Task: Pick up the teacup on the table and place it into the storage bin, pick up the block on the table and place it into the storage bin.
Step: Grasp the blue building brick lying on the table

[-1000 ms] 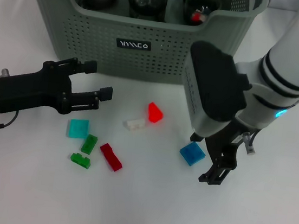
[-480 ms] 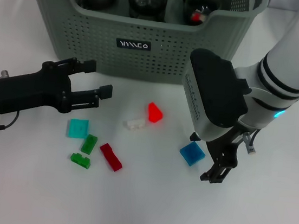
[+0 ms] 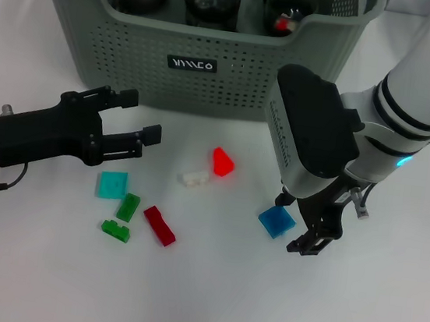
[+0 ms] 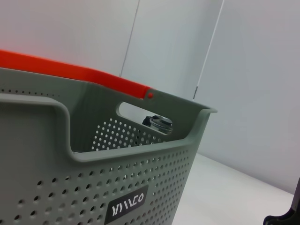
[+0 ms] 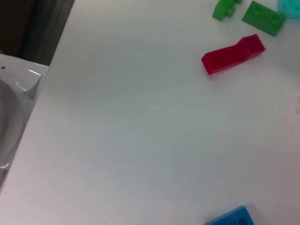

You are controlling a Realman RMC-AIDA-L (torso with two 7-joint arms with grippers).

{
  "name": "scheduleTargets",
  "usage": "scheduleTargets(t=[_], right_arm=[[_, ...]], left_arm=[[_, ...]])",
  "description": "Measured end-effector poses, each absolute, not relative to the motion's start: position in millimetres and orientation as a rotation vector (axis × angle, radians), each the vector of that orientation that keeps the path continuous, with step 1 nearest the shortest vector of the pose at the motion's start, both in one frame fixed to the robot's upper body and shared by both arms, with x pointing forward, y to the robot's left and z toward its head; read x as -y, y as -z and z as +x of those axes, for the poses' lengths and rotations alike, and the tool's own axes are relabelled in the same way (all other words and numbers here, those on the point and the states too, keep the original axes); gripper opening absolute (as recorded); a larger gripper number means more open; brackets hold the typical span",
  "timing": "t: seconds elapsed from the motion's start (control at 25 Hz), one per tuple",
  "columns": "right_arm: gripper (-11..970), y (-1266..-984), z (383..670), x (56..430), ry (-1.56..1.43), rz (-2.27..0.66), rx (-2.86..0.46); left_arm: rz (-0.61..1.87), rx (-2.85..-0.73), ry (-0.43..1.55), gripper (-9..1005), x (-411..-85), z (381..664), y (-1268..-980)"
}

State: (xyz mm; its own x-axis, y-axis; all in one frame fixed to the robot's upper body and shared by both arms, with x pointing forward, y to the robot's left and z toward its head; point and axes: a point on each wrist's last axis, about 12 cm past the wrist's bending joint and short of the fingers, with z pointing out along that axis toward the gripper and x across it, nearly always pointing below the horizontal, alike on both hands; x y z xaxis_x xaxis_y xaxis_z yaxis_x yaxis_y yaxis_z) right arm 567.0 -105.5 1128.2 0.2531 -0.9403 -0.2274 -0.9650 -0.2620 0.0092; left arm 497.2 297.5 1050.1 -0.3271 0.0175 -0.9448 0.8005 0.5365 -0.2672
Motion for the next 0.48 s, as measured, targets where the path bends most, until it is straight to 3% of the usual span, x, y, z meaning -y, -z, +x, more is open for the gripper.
scheduleTargets(t=[0.28, 0.48], right_arm=[[730, -1123.3, 569.5, 106.9, -0.275, -2.393, -1.810], [735, -1124.1, 570.4, 106.2, -0.263, -2.406, -1.790]], left_arm=[[0.687, -1.734, 0.939, 828, -297.5, 496.7, -1049.6], [0.681, -1.736, 0.941, 828, -297.8, 495.6, -1048.9]])
